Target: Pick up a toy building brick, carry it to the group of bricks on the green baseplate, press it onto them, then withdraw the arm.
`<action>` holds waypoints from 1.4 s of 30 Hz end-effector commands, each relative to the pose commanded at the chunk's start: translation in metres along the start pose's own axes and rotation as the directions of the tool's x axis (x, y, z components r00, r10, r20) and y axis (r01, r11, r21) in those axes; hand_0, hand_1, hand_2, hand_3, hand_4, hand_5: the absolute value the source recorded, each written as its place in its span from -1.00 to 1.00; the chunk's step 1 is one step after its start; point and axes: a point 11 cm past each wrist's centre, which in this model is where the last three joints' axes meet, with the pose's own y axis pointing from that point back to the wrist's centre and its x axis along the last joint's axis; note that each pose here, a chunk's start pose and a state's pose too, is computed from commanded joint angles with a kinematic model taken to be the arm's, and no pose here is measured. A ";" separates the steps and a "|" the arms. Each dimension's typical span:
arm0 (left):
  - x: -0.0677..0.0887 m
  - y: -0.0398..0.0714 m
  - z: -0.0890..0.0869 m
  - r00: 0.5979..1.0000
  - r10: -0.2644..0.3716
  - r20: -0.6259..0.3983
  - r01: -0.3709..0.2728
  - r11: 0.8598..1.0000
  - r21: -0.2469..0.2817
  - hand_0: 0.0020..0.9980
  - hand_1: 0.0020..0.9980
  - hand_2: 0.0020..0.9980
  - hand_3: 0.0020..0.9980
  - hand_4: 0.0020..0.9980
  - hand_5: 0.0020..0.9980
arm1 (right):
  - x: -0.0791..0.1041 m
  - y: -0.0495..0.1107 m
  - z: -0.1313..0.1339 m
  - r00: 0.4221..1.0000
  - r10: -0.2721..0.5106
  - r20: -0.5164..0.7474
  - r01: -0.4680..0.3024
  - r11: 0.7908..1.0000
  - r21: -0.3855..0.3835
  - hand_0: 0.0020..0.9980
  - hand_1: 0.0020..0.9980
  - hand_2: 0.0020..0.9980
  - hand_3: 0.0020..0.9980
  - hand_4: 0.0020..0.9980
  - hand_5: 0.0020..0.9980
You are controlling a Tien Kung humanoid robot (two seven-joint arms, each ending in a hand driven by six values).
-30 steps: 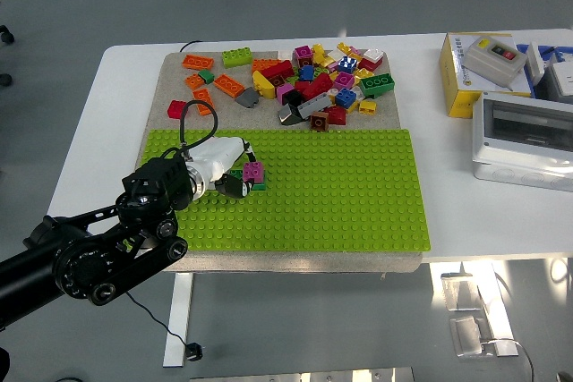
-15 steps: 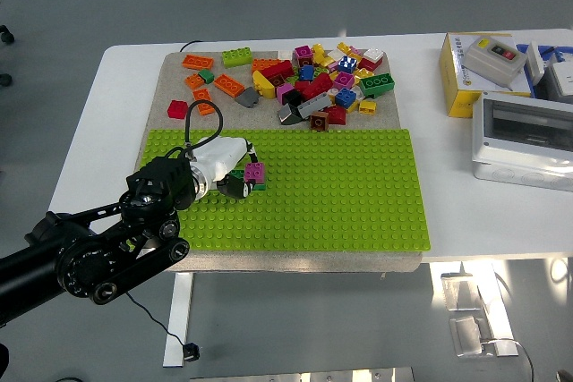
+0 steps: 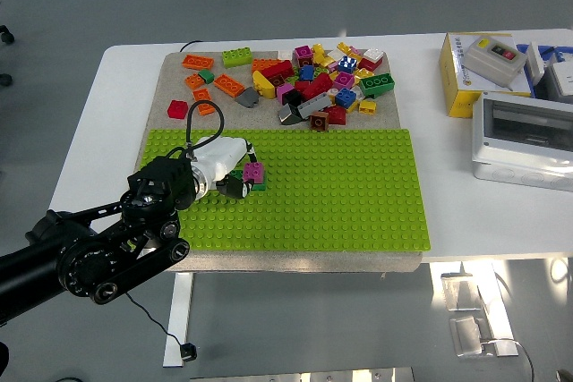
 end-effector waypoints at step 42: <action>0.003 -0.002 0.002 1.000 0.018 0.004 -0.018 1.000 0.013 0.93 0.78 0.72 -0.01 0.02 -0.62 | 0.001 -0.001 0.002 1.000 0.001 0.000 -0.001 1.000 -0.003 0.32 0.16 0.17 0.54 -0.05 1.00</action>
